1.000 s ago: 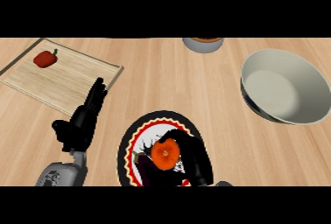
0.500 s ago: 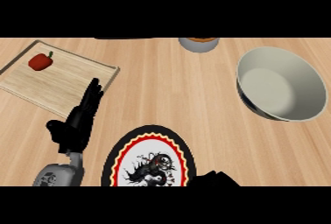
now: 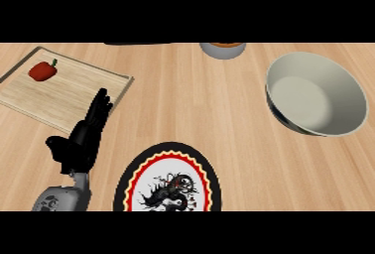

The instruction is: Pick the squash from the plate and place it in the bowl

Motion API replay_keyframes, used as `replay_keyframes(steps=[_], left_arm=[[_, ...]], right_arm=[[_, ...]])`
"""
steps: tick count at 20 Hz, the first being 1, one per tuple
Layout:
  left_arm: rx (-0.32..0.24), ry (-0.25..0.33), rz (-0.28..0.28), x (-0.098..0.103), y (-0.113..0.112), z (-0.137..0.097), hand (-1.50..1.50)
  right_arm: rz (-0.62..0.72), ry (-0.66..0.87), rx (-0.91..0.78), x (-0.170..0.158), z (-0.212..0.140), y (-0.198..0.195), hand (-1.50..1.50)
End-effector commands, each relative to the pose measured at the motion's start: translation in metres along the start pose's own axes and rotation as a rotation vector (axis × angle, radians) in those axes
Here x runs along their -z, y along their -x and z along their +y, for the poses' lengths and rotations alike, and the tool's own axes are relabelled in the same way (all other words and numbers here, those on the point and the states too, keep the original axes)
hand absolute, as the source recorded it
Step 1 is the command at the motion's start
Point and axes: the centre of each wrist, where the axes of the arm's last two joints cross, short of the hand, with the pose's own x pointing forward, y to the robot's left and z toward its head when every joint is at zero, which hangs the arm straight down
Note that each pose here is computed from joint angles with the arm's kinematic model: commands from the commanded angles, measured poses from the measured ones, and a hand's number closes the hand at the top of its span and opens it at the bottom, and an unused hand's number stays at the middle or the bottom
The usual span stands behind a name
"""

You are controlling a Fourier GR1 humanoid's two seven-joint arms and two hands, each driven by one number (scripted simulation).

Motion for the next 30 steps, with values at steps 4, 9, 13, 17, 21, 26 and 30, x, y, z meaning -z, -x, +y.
replay_keyframes(steps=[4,9,13,17,21,26,30], left_arm=[[-0.004,0.024,-0.009,0.004,-0.004,-0.019,0.0],[-0.005,0.033,-0.003,0.002,-0.003,0.003,0.0],[-0.009,0.055,0.002,0.005,-0.004,-0.023,0.0],[-0.014,0.053,-0.02,0.005,-0.004,-0.011,0.0],[-0.009,0.074,-0.015,0.009,-0.015,-0.023,0.0],[-0.019,0.086,-0.021,-0.001,-0.008,-0.025,0.0],[-0.016,0.059,-0.024,0.022,-0.012,-0.012,0.0]], right_arm=[[0.049,0.062,-0.154,0.006,-0.052,-0.049,1.5],[0.082,0.12,-0.137,0.017,-0.075,-0.051,1.5],[0.135,0.191,-0.206,0.036,-0.101,-0.052,1.5],[0.195,0.198,-0.177,0.048,-0.123,-0.049,1.5],[0.276,0.256,-0.374,0.08,-0.146,-0.035,1.5],[0.328,0.21,-0.521,0.089,-0.166,0.018,1.5],[0.348,0.24,-0.55,0.104,-0.159,0.061,1.5]])
